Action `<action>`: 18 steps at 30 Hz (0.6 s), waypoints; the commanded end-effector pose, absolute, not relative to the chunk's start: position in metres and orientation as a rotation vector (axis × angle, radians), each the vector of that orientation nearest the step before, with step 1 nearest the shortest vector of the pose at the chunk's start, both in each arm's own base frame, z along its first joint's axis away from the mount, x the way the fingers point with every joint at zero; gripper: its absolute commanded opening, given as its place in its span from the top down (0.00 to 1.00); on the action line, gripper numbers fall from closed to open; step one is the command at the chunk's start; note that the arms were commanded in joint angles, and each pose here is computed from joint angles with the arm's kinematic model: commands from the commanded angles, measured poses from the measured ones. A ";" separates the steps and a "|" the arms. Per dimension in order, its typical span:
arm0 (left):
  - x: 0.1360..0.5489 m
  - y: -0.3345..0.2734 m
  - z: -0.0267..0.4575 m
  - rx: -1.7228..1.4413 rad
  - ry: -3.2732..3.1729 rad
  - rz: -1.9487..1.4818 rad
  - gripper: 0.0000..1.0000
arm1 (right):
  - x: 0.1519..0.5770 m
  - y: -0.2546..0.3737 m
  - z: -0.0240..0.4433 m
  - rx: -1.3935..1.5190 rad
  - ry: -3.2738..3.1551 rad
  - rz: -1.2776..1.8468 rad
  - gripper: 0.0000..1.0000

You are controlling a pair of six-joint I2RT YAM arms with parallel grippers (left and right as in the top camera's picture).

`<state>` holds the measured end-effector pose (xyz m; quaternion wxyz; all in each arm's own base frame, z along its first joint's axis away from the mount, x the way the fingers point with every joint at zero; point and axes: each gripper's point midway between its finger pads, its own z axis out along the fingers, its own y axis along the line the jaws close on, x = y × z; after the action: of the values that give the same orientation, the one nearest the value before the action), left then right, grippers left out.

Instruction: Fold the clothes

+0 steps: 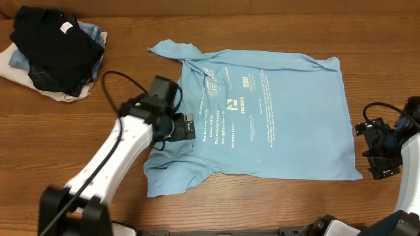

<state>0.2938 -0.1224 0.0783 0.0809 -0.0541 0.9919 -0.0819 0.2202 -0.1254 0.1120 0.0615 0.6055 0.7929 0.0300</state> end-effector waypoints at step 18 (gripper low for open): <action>0.334 -0.163 0.017 -0.142 3.070 -0.130 0.28 | 0.229 -0.130 0.125 1.782 2.367 0.104 0.00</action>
<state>0.3281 -0.1624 0.0203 0.0291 -0.0331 0.9979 -0.0478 0.2214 -0.1257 0.1123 0.0638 0.6022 0.7952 0.0311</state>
